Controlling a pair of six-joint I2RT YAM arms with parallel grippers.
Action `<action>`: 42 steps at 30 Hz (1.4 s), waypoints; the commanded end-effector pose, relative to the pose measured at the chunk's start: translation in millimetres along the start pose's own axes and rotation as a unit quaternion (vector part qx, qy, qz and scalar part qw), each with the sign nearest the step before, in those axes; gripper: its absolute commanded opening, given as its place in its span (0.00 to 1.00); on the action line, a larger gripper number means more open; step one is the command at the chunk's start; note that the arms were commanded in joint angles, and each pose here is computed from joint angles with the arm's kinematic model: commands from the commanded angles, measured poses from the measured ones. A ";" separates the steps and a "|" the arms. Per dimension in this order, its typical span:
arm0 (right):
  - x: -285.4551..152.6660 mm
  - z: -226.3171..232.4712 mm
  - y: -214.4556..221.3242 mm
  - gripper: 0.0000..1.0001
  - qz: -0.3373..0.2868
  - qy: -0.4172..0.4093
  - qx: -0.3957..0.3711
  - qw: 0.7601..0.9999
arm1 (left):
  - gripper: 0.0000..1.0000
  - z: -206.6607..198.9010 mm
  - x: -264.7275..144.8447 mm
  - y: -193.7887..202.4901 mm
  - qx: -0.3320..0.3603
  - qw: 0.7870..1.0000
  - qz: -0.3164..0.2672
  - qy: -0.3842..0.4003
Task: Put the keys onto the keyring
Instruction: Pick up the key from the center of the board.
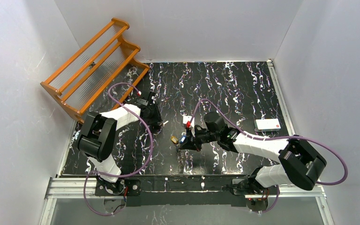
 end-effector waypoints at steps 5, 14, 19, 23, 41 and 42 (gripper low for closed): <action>-1.7 -0.8 -12.6 0.01 -0.008 0.003 -0.011 1.000 | 0.36 0.4 -3.5 1.8 0.023 1.000 0.020 0.007; -0.7 -1.6 -12.9 0.01 -0.006 0.003 -0.009 1.000 | 0.41 -2.3 -19.5 1.3 0.107 0.994 0.009 -0.018; -0.8 -2.1 -13.3 0.01 -0.004 0.005 -0.008 1.000 | 0.41 -4.1 -20.6 6.9 0.187 0.977 0.027 -0.096; -1.5 -1.8 -13.2 0.01 -0.003 0.007 -0.007 1.000 | 0.41 -16.6 -21.3 11.4 0.240 0.962 0.021 -0.126; -0.7 -1.9 -13.3 0.01 0.001 0.005 -0.004 1.000 | 0.16 -27.7 -16.6 17.7 0.275 0.948 0.017 -0.159; -0.5 -2.0 -13.0 0.01 0.001 0.004 -0.003 1.000 | 0.12 -27.6 -17.5 16.8 0.274 0.948 0.014 -0.160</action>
Point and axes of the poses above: each gripper's point midway between its finger pads, its own x axis out along the fingers, its own z axis along the line the jaws close on, y = z × x, the point moved 6 cm from there along -x, back along the fingers, and after that the axes turned 9 degrees about x, right-handed, at the moved point
